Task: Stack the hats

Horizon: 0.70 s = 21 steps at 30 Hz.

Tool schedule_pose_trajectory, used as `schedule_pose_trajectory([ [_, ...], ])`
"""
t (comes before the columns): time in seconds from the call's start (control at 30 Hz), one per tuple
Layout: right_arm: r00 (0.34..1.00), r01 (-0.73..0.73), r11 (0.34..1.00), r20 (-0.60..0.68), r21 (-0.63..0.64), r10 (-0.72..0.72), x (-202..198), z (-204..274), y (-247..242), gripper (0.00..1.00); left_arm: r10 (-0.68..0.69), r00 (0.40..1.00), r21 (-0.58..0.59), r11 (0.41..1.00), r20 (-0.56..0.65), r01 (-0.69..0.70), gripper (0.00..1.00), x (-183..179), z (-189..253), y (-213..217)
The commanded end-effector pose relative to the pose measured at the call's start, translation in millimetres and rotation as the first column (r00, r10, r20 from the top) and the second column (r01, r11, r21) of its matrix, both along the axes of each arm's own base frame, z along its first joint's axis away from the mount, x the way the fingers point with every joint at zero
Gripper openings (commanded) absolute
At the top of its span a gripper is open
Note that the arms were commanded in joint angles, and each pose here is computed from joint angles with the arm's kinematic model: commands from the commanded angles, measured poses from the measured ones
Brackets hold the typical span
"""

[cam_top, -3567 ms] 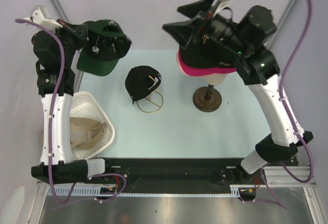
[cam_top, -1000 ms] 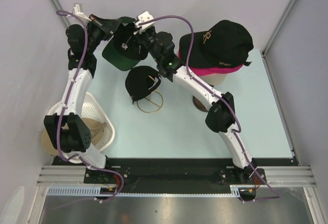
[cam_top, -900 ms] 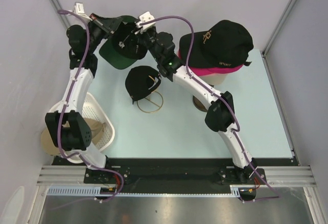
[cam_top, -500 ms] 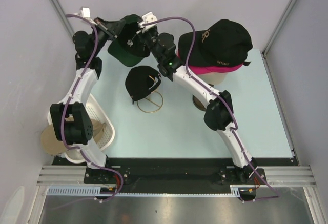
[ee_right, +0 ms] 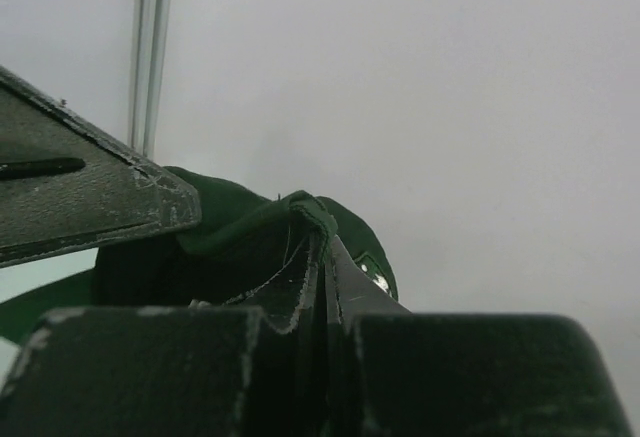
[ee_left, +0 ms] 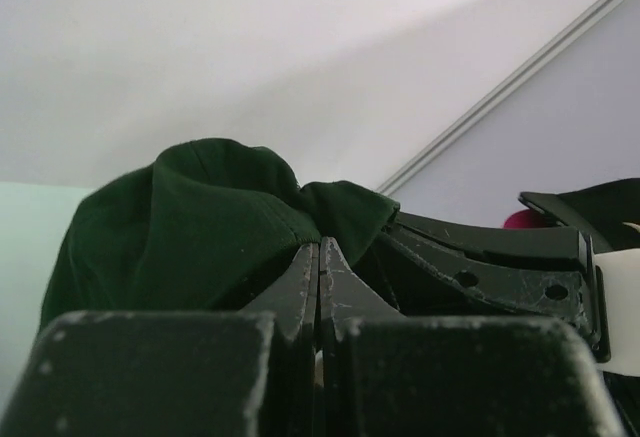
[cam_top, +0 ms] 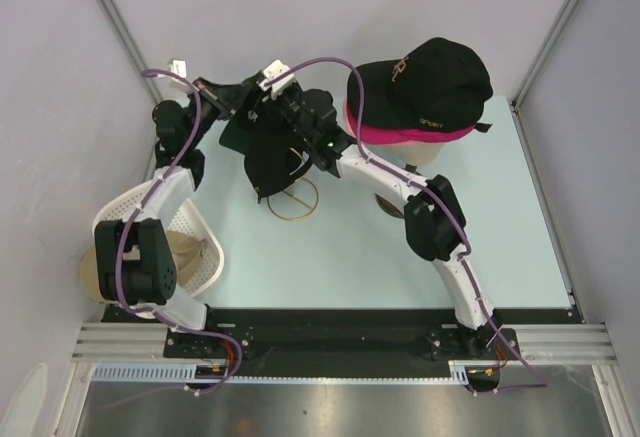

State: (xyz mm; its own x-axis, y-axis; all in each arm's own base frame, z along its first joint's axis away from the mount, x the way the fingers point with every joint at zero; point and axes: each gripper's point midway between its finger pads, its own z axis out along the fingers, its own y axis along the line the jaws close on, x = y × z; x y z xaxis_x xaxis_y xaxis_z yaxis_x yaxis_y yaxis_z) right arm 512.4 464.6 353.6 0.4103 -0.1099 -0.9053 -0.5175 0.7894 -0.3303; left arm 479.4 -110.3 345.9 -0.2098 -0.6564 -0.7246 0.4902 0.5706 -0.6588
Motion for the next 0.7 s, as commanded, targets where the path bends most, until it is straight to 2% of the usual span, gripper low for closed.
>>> schedule_pose_trajectory([
  [0.0, 0.984, -0.019, 0.994, 0.178, 0.103, 0.001, -42.0, 94.8, -24.9, 0.00, -0.048, 0.996, -0.018, 0.999, 0.075, 0.049, 0.00, -34.9, 40.8, -15.4],
  [0.13, 0.981, -0.048, 0.997, 0.193, 0.068, 0.034, -65.5, 97.8, -26.1, 0.00, -0.066, 0.998, -0.042, 0.997, 0.000, 0.066, 0.09, -46.1, 29.8, -17.9],
  [0.17, 0.984, -0.051, 0.998, 0.174, 0.047, 0.042, -67.8, 82.6, -24.5, 0.00, -0.078, 0.997, -0.043, 0.996, -0.015, 0.077, 0.12, -49.1, 24.5, -19.4],
  [0.2, 0.984, -0.062, 0.997, 0.169, 0.041, 0.054, -72.1, 78.9, -24.1, 0.00, -0.091, 0.996, -0.040, 0.995, -0.020, 0.090, 0.26, -53.3, 23.8, -21.1],
  [0.27, 0.986, -0.088, 0.996, 0.144, 0.020, 0.084, -83.7, 66.2, -24.0, 0.00, -0.116, 0.992, -0.044, 0.993, -0.054, 0.114, 0.40, -59.6, 14.6, -24.3],
  [0.33, 0.985, -0.108, 0.994, 0.136, 0.000, 0.107, -93.1, 57.9, -21.8, 0.00, -0.129, 0.990, -0.052, 0.991, -0.051, 0.127, 0.48, -70.6, 17.9, -25.7],
  [0.37, 0.984, -0.116, 0.993, 0.137, 0.001, 0.115, -99.3, 59.4, -21.8, 0.00, -0.138, 0.989, -0.052, 0.989, -0.059, 0.135, 0.59, -76.0, 11.8, -26.8],
  [0.4, 0.986, -0.119, 0.993, 0.120, -0.016, 0.120, -100.9, 47.5, -20.9, 0.00, -0.147, 0.988, -0.055, 0.988, -0.048, 0.145, 0.64, -81.3, 14.5, -27.8],
  [0.47, 0.983, -0.135, 0.991, 0.120, -0.026, 0.137, -107.9, 44.8, -17.3, 0.00, -0.172, 0.985, -0.044, 0.984, -0.024, 0.171, 0.68, -97.0, 21.5, -30.6],
  [0.57, 0.981, -0.155, 0.987, 0.115, -0.041, 0.158, -110.7, 39.0, -12.8, 0.00, -0.180, 0.984, -0.035, 0.983, 0.010, 0.181, 0.69, -116.6, 33.8, -31.3],
  [0.67, 0.982, -0.152, 0.987, 0.110, -0.042, 0.156, -106.6, 34.5, -10.7, 0.00, -0.113, 0.993, -0.032, 0.993, 0.044, 0.114, 0.70, -131.8, 47.3, -22.2],
])
